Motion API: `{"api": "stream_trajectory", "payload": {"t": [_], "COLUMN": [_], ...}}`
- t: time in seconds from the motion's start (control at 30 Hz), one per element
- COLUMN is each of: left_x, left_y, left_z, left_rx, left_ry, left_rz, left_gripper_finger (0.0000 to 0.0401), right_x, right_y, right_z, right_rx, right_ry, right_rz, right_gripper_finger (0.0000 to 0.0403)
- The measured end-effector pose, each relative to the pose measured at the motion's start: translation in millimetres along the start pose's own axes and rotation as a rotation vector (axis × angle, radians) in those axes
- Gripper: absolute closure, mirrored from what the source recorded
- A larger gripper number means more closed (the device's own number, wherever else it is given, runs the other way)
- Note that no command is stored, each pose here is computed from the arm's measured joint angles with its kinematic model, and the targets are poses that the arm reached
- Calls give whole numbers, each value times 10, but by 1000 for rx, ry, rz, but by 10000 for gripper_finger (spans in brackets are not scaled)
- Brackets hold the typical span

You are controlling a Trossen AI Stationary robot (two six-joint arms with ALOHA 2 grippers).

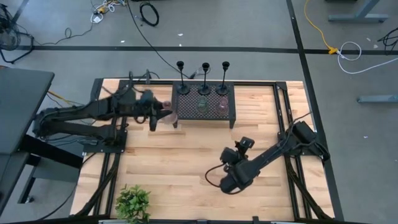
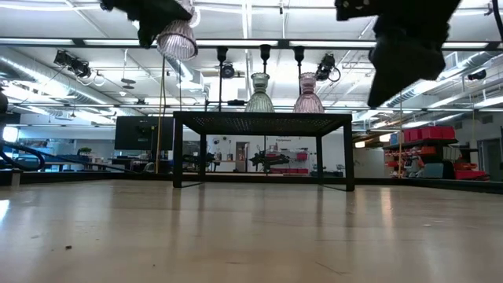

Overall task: Pick & Place candle stick holders
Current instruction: Put the purple glass candle holder on the shelf aligned with the other green and purple glass candle holders

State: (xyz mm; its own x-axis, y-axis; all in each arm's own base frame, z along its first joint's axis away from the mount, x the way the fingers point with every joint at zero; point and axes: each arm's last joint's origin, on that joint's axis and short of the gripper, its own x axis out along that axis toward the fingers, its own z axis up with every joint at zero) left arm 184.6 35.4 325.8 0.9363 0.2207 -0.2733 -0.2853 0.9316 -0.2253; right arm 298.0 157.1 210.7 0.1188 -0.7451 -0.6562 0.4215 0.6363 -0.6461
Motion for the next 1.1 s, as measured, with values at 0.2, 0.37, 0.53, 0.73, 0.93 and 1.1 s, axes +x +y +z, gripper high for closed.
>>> {"api": "stream_trajectory", "payload": {"t": [0.2, 0.37, 0.53, 0.73, 0.93, 1.1], "left_x": [78, 196, 251, 396, 604, 729], "left_y": [101, 237, 347, 516, 593, 700], "left_z": [-502, -834, -859, -855, -734, -785], "left_rx": [130, 230, 251, 234, 244, 244], "left_ry": [-194, -266, -290, -228, -187, -130], "left_rz": [-121, -97, -73, -8, -79, -81], "left_gripper_finger": [280, 280, 280, 280, 280, 280], "right_x": [-40, -86, -130, -156, -94, 51], "right_y": [69, 106, 81, 177, 242, 299], "right_z": [-122, -144, -133, -68, -103, -236], "right_rx": [118, 174, 260, 304, 314, 314], "right_ry": [-15, -53, -66, -100, -110, -58], "right_rz": [9, 29, 63, 164, 186, 188], "right_gripper_finger": [198, 198, 198, 198, 198, 198]}}
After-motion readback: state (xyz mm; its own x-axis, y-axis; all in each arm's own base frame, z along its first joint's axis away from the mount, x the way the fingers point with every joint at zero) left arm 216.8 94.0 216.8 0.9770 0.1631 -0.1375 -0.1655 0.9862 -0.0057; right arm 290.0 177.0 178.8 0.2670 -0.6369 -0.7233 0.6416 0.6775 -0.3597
